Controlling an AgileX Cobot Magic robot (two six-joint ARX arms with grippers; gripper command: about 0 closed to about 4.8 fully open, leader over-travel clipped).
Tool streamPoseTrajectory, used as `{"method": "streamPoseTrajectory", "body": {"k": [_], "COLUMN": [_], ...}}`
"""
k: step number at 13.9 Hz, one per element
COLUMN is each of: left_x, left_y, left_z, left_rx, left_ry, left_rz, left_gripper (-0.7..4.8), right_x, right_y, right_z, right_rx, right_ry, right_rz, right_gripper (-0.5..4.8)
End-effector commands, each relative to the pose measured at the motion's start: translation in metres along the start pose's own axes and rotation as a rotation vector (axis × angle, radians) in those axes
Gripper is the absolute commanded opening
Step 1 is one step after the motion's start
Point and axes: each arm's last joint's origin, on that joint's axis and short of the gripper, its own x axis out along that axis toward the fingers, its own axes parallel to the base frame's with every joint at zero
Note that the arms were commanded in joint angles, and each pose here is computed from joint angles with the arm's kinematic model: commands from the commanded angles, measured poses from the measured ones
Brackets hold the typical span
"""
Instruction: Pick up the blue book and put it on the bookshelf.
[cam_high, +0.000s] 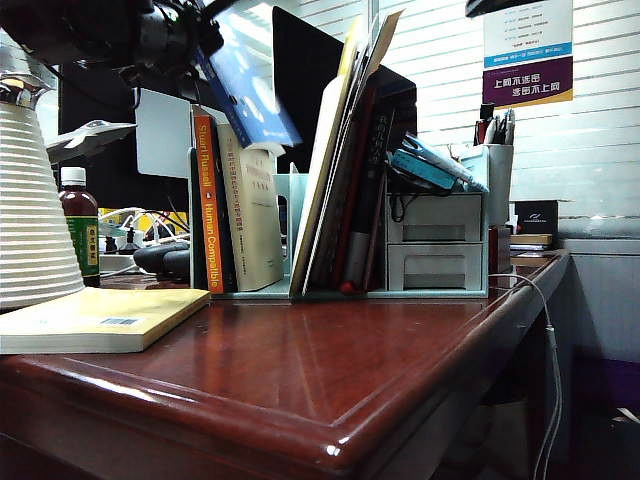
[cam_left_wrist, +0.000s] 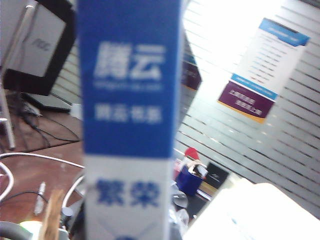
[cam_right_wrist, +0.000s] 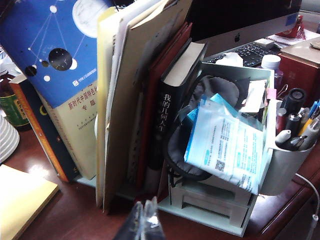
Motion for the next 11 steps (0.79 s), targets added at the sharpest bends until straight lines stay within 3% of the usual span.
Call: {"method": "streamPoseTrajectory", "body": {"k": [1,3,6,8,11], "left_x": [0.0,0.001,0.001,0.002,0.003], "left_y": [-0.005,-0.001,0.002,0.004,0.008], "left_z": [0.022,0.016,0.009,0.003,-0.009], "left_rx": [0.014,0.07,0.092,0.137,0.145], "left_ry": [-0.147,-0.103,-0.027,-0.012,0.016], "left_rz": [0.007,0.093,0.119,0.124,0.133], "left_gripper": [-0.06,-0.06,-0.06,-0.06,-0.06], "right_x": [-0.002,-0.002,-0.002,-0.002,-0.002], "right_y": [0.0,0.001,0.001,0.001,0.001], "right_z": [0.003,0.003,0.003,0.003,0.003], "right_rx": [0.001,0.001,0.001,0.001,0.002], "right_ry": [-0.015,-0.014,-0.013,-0.013,-0.014], "right_rz": [0.003,0.008,0.021,0.021,0.025], "right_gripper": [-0.06,-0.06,-0.06,-0.06,-0.06]}}
